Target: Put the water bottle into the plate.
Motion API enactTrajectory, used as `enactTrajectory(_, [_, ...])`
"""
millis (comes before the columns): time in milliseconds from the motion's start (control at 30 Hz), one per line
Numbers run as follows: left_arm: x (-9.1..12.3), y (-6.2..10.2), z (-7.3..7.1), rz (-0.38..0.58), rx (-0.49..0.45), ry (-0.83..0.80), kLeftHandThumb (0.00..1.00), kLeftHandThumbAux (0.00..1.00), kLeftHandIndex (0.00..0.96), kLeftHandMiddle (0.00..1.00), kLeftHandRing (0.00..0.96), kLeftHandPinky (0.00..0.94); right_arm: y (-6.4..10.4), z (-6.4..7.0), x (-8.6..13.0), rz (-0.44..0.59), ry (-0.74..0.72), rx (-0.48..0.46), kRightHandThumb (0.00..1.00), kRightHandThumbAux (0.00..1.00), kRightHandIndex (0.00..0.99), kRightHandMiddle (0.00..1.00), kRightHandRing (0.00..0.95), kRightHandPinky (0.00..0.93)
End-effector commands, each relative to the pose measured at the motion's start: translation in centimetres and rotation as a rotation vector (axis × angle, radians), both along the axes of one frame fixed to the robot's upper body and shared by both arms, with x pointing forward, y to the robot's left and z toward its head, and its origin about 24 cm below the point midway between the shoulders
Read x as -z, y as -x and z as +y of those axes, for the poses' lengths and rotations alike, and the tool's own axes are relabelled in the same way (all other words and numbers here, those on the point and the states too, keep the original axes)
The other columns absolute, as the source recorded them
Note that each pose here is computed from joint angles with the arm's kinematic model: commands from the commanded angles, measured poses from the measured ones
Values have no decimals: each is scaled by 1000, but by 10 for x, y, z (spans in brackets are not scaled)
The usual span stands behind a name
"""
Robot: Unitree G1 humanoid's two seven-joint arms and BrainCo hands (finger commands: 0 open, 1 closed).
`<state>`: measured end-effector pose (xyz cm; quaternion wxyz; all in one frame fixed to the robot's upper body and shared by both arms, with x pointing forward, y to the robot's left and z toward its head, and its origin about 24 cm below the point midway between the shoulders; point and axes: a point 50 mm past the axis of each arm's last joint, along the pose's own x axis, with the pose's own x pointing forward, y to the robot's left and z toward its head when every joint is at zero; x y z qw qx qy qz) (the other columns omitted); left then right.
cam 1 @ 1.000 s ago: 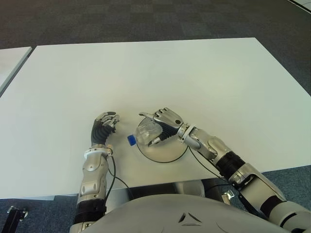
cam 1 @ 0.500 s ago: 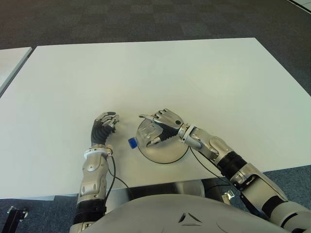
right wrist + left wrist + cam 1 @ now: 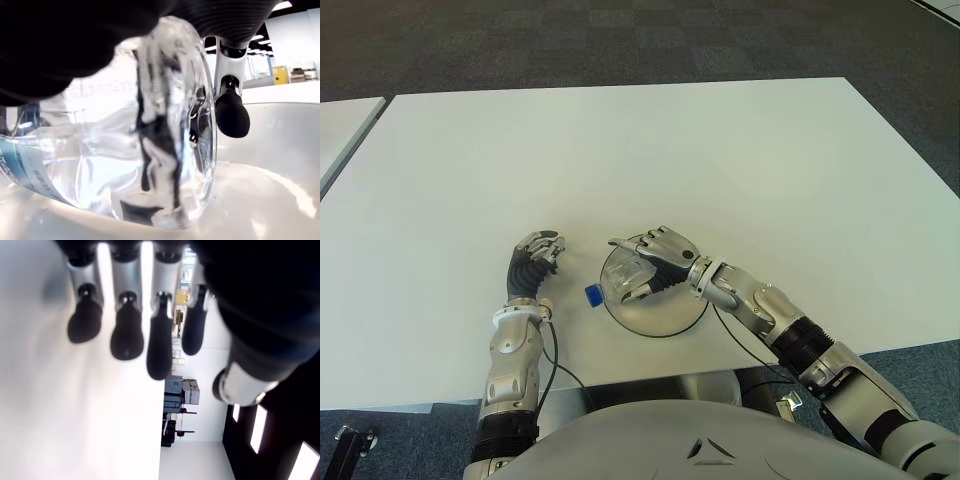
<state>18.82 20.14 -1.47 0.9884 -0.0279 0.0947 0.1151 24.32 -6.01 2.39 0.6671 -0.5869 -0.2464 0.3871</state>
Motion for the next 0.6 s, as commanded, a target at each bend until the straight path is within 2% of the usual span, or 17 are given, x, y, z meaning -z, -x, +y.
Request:
enactTrajectory(33, [6,3,0,30,3,8,838,678,401,556,750,738,5,-6,7,39,67,9,494,138,0,0,0,0])
enactTrajectory(600, [7,2,1,30,1,6,839,677,405,555,751,747,7,-8,-5,16,85,36,495,134,0,0,0,0])
